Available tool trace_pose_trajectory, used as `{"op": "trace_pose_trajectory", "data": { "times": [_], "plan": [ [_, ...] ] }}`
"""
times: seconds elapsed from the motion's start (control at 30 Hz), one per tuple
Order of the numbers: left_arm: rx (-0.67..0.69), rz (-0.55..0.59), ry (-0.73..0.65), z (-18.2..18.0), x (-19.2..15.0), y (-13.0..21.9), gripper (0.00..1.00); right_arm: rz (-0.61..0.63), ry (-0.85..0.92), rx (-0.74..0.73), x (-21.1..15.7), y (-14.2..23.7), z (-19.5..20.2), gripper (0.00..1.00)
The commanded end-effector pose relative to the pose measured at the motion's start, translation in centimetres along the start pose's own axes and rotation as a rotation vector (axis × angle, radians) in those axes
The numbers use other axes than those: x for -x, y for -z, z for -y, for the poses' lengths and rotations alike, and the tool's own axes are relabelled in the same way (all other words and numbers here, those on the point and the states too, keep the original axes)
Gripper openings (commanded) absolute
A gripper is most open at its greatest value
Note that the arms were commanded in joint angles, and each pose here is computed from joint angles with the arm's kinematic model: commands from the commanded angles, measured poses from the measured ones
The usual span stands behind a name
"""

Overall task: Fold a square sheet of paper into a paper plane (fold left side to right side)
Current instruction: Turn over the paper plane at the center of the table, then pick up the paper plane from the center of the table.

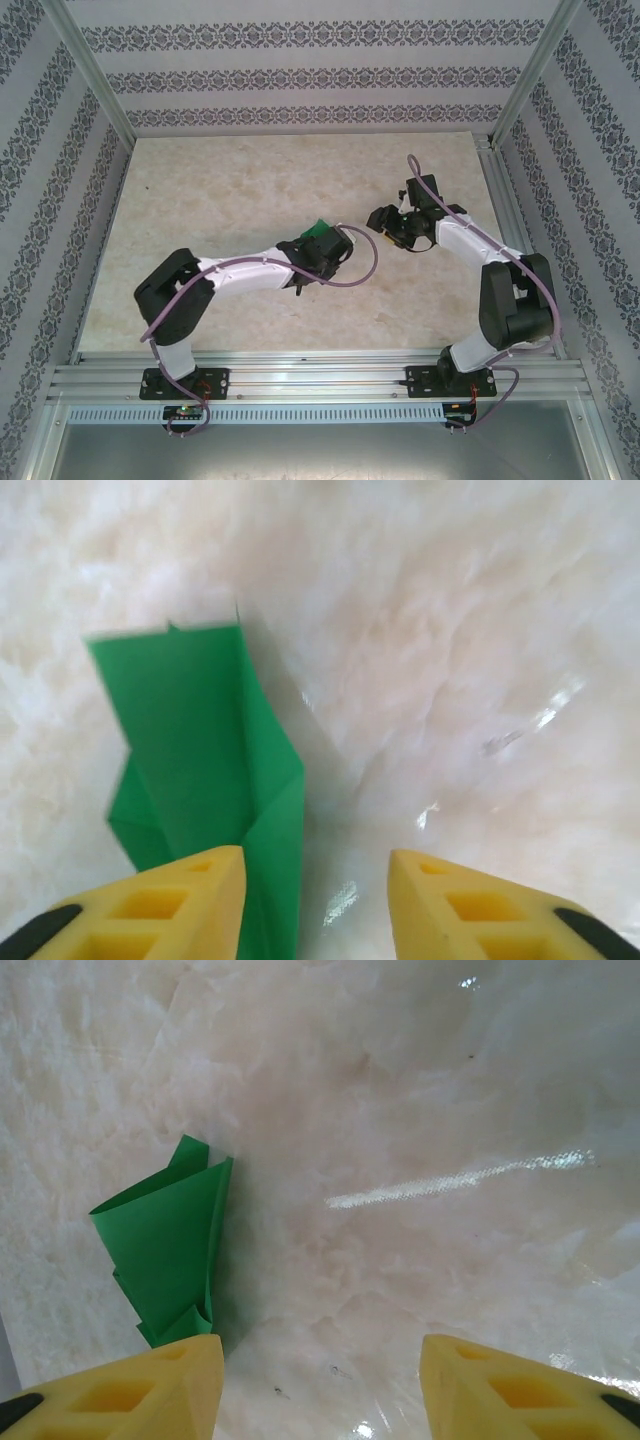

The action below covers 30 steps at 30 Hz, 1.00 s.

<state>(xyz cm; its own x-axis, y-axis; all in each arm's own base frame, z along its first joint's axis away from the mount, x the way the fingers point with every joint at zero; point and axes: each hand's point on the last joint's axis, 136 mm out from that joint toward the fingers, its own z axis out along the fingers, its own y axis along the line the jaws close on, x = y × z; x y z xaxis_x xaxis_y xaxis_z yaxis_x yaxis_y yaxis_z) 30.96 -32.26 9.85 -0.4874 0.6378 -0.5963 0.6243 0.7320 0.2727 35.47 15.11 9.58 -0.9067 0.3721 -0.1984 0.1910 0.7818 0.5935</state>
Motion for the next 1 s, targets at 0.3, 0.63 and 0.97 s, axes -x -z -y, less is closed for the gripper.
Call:
{"op": "trace_pose_trajectory", "data": {
  "times": [0.3,0.63,0.97],
  "plan": [
    [-0.213,-0.06,0.331,-5.7,-0.4,2.0,0.52,-0.024,0.025,0.038,-0.1,-1.8,-2.8,0.56],
    [-0.232,-0.238,0.358,-4.0,-3.8,-1.9,0.55,-0.044,0.018,0.035,-0.6,-2.2,-2.4,0.57],
    [-0.373,-0.169,0.572,-6.6,-1.8,-1.8,0.57,-0.065,0.031,0.038,-1.3,-3.0,-3.4,0.56]
  ]
}}
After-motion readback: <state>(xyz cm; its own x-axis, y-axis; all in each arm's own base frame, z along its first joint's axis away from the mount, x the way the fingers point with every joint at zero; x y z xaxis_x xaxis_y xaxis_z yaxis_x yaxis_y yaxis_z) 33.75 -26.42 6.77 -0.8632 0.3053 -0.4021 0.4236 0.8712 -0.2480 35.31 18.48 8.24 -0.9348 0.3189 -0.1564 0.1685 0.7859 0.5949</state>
